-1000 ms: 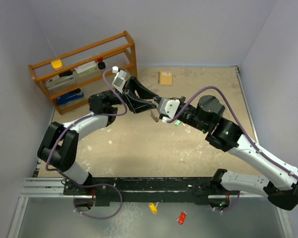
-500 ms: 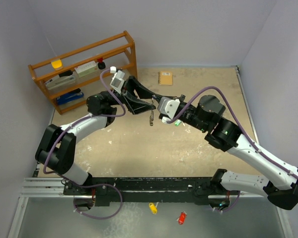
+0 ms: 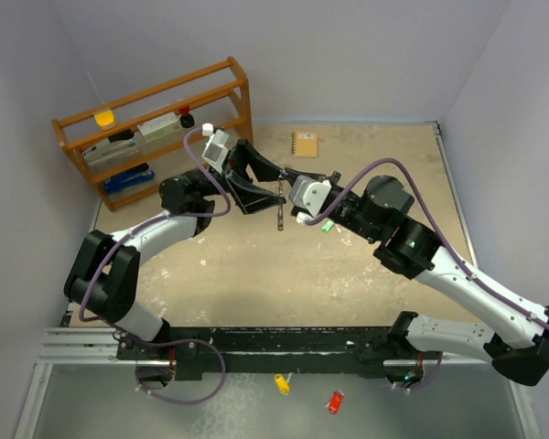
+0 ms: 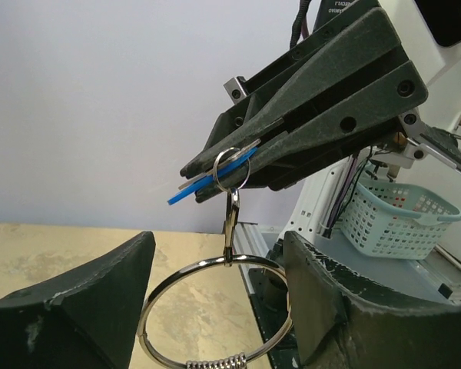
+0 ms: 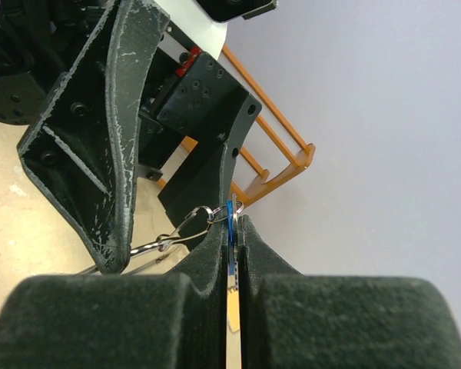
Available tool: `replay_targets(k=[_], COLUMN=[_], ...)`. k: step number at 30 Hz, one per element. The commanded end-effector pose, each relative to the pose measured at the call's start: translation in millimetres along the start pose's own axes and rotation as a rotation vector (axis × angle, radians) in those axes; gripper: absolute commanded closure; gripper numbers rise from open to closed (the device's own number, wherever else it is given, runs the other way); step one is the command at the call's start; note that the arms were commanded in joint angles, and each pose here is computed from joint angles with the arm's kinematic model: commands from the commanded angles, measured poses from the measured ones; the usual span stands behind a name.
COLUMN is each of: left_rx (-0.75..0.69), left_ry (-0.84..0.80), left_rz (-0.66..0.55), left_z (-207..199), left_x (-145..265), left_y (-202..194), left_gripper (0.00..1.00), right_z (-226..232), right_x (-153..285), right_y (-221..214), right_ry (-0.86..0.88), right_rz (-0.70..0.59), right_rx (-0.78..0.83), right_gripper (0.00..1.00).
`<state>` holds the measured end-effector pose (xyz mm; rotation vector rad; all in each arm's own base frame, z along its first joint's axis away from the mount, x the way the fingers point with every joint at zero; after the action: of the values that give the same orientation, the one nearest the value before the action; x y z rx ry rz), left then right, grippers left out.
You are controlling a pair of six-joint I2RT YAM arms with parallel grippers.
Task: Remove the keys from the keyring
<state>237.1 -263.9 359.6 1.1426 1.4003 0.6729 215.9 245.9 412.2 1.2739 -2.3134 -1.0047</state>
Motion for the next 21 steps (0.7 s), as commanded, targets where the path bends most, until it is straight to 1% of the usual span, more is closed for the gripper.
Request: replay_targets(k=[1,5,10,15,21], left_rx=[-0.156,-0.162,-0.197,-0.219,-0.215], left_ry=[-0.065,0.026,0.149,0.129,0.031], left_rz=[-0.089,-0.163,-0.151,-0.159,-0.173], left_z=[-17.8,-6.7,10.3,5.5,-3.9], left_x=[-1.5,4.6,7.2,4.6,0.5], left_y=[13.6,22.5,25.4,31.4,34.3], left_gripper=[0.32,0.28,0.26,0.25,0.24], right_z=[-24.4,-28.8,-28.0,-23.1,-19.7], right_x=[5.9,8.9,11.7,8.4,4.0], right_y=[17.5,16.0,13.4,12.7,13.8], right_ry=[-0.12,-0.147,-0.153,-0.13,-0.103], right_rz=[-0.05,-0.026,-0.016,-0.026,-0.036], right_rx=[0.013,0.007,0.005,-0.004,-0.013], right_gripper=[1.0,1.0,1.0,1.0,1.0])
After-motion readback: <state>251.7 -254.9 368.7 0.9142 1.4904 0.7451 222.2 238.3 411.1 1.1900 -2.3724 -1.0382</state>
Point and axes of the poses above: each gripper's point midway between its finger pads, its own x axis back along the fingers, its own z axis along the line the jaws close on, y = z × x, the point moved 5 cm from there along x, back along the fingers, and after that the axes turned 1 degree about x, right-handed, at the moved point
